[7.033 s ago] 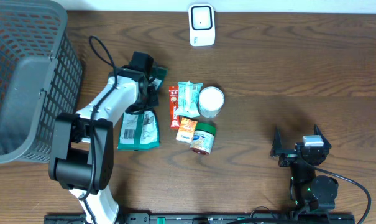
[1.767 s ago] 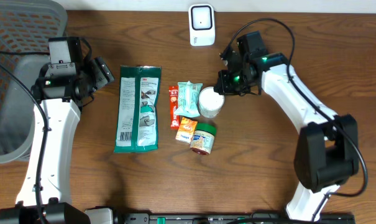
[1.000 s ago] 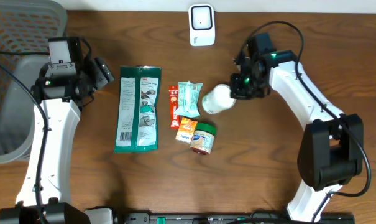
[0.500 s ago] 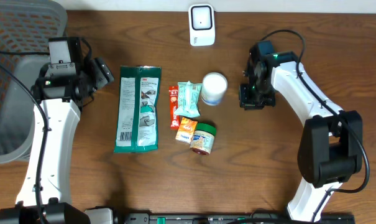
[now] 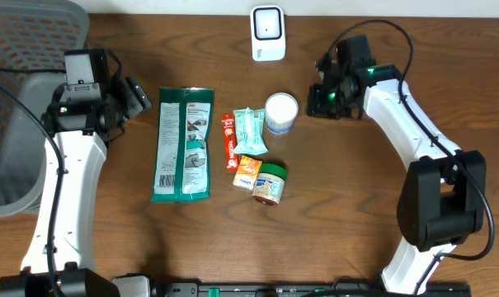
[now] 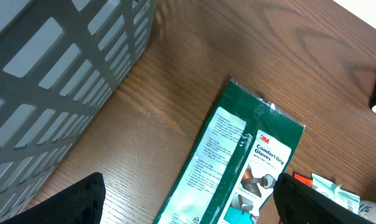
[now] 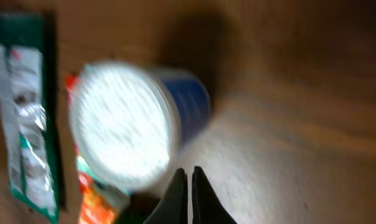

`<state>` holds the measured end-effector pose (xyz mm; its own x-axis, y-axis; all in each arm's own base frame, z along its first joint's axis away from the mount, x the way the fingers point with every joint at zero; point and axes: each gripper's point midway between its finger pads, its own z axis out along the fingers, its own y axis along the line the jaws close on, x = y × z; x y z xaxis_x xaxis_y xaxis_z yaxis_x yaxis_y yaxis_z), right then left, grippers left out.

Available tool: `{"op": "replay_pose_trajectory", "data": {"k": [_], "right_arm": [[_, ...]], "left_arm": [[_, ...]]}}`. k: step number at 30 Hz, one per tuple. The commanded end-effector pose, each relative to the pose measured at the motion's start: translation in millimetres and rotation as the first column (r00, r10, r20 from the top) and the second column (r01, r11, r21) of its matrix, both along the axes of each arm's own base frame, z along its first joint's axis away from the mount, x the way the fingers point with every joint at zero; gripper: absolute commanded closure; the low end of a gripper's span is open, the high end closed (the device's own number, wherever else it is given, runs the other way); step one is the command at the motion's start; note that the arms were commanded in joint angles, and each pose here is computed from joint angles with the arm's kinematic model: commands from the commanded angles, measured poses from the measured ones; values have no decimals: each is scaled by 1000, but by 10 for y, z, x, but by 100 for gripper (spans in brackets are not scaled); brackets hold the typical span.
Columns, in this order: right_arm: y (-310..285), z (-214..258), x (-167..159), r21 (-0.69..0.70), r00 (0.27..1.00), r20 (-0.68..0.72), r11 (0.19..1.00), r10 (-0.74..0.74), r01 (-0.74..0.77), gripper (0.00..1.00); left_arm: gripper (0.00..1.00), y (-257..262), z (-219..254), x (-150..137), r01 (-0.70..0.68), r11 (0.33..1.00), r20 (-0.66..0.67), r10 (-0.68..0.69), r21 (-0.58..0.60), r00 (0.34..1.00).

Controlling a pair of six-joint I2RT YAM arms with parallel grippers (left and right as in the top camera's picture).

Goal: Scan the item barcode
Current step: 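Carry the cup with the right gripper toward the scanner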

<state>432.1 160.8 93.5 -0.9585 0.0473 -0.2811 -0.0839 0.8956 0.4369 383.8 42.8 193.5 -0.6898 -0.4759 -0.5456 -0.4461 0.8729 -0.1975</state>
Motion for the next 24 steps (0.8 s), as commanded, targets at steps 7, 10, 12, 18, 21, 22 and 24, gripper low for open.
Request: {"op": "replay_pose_trajectory", "data": {"k": [7, 10, 12, 18, 21, 22, 24], "right_arm": [[442, -9, 55, 31, 998, 52, 999, 22, -24, 99], [449, 31, 58, 33, 998, 62, 999, 23, -25, 99], [409, 5, 43, 17, 999, 51, 1000, 15, -16, 99], [120, -197, -29, -138, 999, 16, 989, -45, 47, 99], [95, -286, -82, -151, 999, 1, 988, -46, 46, 99], [71, -313, -106, -162, 999, -8, 986, -50, 48, 99], [22, -346, -159, -181, 998, -31, 982, -57, 50, 99]], "left_arm": [[14, 30, 15, 10, -1, 1000, 0, 1, 13, 1000], [14, 29, 16, 10, -1, 1000, 1, 1, 13, 1000], [14, 29, 16, 10, -1, 1000, 1, 1, 13, 1000], [14, 29, 16, 10, -1, 1000, 1, 1, 13, 1000], [14, 29, 16, 10, -1, 1000, 1, 1, 13, 1000], [14, 29, 16, 10, -1, 1000, 1, 1, 13, 1000], [14, 29, 16, 10, -1, 1000, 1, 1, 13, 1000]]}}
